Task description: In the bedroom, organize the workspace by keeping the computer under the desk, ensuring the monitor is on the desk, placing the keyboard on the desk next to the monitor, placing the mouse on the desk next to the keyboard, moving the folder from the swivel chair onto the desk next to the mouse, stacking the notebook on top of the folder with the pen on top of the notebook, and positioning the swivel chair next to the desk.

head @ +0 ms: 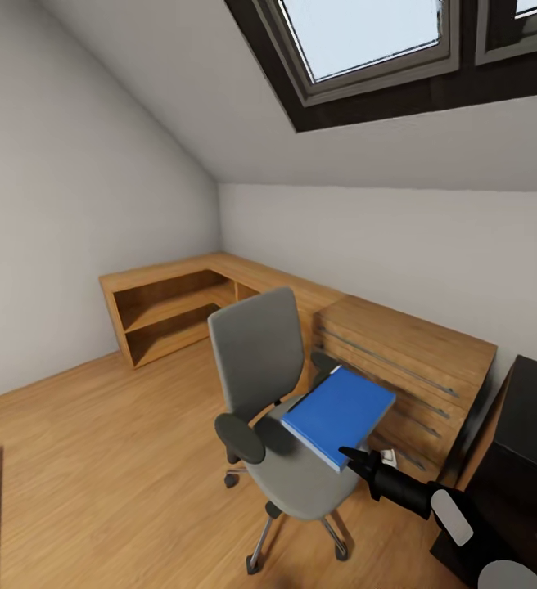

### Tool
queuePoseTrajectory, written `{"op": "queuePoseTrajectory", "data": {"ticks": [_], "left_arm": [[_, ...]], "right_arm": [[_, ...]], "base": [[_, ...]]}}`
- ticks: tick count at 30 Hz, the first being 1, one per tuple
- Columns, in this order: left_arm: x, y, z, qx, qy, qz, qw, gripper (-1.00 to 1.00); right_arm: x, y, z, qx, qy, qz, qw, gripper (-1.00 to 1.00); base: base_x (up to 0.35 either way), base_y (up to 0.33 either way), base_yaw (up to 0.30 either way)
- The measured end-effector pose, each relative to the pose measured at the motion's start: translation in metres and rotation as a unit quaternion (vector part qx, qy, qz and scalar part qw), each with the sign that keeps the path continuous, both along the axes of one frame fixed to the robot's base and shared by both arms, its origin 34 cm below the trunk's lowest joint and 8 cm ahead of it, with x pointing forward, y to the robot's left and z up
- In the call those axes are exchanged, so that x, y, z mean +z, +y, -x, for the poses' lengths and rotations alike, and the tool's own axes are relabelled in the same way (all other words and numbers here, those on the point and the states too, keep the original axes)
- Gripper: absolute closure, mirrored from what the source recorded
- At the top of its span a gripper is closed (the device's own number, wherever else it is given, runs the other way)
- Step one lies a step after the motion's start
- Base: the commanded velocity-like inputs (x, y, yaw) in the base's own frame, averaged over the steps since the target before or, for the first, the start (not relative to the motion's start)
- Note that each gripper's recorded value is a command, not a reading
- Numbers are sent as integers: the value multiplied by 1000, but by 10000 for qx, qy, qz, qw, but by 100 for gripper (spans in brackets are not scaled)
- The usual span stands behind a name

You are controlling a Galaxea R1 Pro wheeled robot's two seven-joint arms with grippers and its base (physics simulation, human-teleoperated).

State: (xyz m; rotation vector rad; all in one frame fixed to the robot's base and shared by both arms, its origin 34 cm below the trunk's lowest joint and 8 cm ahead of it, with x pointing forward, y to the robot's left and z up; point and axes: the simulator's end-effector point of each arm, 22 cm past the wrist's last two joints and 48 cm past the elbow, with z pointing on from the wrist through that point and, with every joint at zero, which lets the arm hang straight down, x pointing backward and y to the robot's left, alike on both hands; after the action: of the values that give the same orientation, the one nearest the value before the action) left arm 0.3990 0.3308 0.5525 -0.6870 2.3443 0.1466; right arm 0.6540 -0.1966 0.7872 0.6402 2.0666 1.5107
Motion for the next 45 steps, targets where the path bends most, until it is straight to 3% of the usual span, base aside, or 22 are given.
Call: {"op": "queuePoseTrajectory", "data": {"ticks": [15,45], "left_arm": [[14,2,16,8,181,-23,9998,-100],[54,2,21,-5,200,-23,9998,-100]], "right_arm": [[23,-3,-3,-76,-115,79,9999,100],[62,0,1,-55,-112,100,9999,100]], "base": [[0,0,-209],[0,0,-9]]}}
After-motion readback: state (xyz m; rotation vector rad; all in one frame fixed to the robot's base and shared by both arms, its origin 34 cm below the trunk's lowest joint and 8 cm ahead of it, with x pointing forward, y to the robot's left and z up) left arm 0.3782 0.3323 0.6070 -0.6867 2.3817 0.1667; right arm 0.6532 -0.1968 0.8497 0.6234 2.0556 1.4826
